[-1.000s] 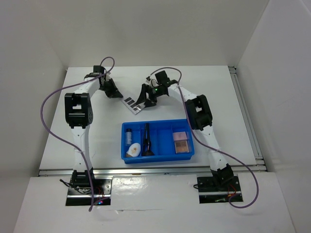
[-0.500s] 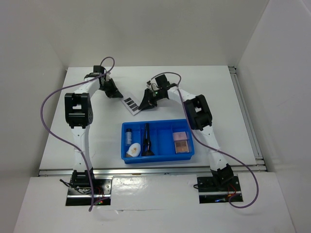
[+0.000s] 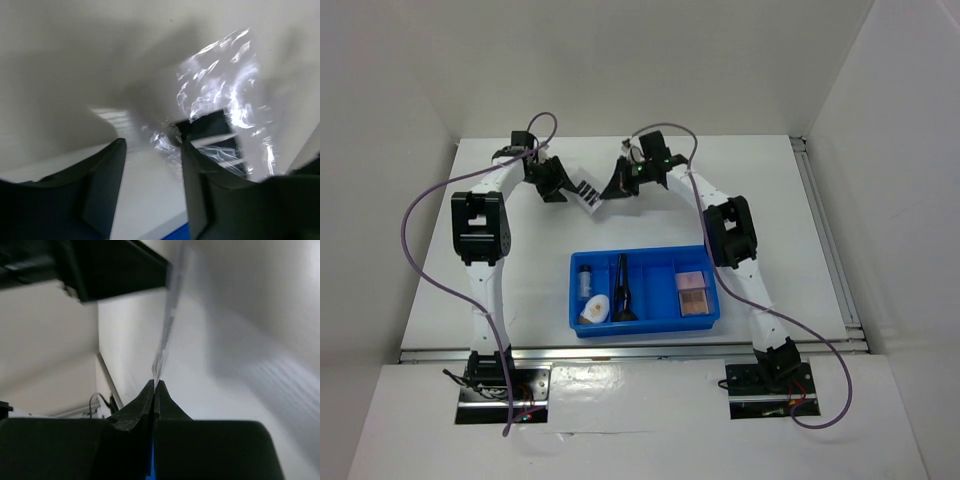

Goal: Organize the makeup

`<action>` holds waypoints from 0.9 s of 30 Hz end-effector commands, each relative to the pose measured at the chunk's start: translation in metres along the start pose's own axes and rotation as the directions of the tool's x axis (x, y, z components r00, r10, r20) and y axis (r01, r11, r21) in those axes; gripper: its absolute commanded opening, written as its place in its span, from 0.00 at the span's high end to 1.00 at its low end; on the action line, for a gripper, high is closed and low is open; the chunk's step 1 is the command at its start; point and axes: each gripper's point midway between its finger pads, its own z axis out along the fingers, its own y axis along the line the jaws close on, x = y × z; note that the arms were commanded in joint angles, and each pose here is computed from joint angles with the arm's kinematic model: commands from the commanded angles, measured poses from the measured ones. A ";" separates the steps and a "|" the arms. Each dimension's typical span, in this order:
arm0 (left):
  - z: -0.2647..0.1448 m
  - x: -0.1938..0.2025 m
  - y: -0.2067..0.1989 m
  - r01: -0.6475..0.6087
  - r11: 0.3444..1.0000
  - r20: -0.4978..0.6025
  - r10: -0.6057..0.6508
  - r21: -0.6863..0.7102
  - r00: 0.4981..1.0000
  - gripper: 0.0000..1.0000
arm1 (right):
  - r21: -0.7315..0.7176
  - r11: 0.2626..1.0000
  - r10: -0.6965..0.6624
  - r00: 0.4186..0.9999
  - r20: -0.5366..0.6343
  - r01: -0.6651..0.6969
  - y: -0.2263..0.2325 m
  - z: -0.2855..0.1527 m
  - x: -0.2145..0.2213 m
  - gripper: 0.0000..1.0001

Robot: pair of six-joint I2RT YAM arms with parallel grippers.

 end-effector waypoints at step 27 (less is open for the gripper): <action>-0.237 0.057 -0.112 -0.175 0.971 0.283 0.125 0.161 0.951 0.16 | 0.282 0.950 -0.057 0.815 0.577 -0.134 0.152 -0.281 0.164 1.00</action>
